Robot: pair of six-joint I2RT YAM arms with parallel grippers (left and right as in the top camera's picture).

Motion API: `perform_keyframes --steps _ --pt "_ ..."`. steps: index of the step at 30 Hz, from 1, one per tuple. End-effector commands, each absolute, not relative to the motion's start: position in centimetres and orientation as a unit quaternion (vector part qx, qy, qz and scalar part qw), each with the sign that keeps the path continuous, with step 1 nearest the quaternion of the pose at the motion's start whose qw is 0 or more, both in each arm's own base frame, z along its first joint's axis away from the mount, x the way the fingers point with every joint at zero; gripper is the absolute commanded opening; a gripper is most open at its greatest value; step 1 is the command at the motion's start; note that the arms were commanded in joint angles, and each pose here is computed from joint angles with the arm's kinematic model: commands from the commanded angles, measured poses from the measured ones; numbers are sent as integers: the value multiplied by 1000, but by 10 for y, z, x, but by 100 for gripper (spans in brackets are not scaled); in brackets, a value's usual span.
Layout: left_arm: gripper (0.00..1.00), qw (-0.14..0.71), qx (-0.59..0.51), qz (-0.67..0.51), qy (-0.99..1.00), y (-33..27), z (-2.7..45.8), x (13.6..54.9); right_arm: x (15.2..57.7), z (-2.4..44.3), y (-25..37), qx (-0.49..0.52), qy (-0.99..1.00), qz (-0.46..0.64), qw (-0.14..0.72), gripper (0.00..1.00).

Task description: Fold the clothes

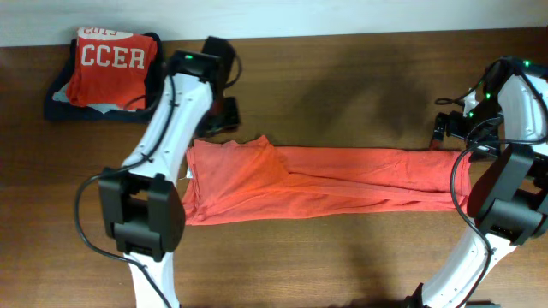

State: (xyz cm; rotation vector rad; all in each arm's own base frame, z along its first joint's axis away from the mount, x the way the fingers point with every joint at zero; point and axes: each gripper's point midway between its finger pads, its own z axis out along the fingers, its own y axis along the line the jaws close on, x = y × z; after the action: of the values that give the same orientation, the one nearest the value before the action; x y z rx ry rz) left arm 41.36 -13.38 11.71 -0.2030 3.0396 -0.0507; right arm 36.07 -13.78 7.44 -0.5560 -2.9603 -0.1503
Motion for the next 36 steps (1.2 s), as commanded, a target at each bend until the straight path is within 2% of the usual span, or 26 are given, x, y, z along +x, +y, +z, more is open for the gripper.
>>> perform_keyframes --steps 1,4,10,11,12,13,14,15,18,22,27,29,30,31,34,36 --pt "41 40 -42 -71 996 -176 120 406 364 79 -140 -186 -980 -50 53 99" --pt "34 42 -15 -74 996 -200 115 400 364 79 -140 -186 -980 -50 53 99" --pt "34 65 45 -91 993 -256 108 392 364 79 -140 -186 -980 -50 53 99" --pt "39 68 54 -94 992 -265 106 390 364 79 -140 -186 -980 -50 53 99" --pt "50 73 66 -99 990 -277 107 387 364 79 -140 -186 -980 -50 53 99" --pt "63 74 75 -100 989 -284 105 384 364 79 -139 -186 -980 -50 53 99" --pt "86 76 82 -102 988 -291 105 380 364 79 -139 -186 -980 -50 53 99" --pt "99 75 91 -103 988 -298 104 375 364 79 -140 -186 -980 -50 53 99" --pt "99 72 111 -102 986 -312 103 363 364 79 -140 -186 -980 -50 53 99" --pt "99 141 112 -50 982 -311 106 382 364 79 -140 -186 -980 -50 53 99" --pt "99 86 -35 -129 987 -335 107 366 364 79 -140 -186 -980 -50 53 99" --pt "91 76 -144 -104 981 -324 104 361 364 79 -140 -186 -980 -50 53 99" --pt "82 73 -198 -85 974 -317 101 357 364 79 -140 -186 -980 -50 53 99" --pt "80 66 -229 -65 969 -311 98 350 364 79 -140 -186 -980 -50 53 99" --pt "68 52 -250 -50 966 -308 90 344 364 79 -140 -186 -980 -50 53 99" --pt "67 46 -249 -41 967 -308 80 343 364 79 -140 -186 -980 -50 53 99"
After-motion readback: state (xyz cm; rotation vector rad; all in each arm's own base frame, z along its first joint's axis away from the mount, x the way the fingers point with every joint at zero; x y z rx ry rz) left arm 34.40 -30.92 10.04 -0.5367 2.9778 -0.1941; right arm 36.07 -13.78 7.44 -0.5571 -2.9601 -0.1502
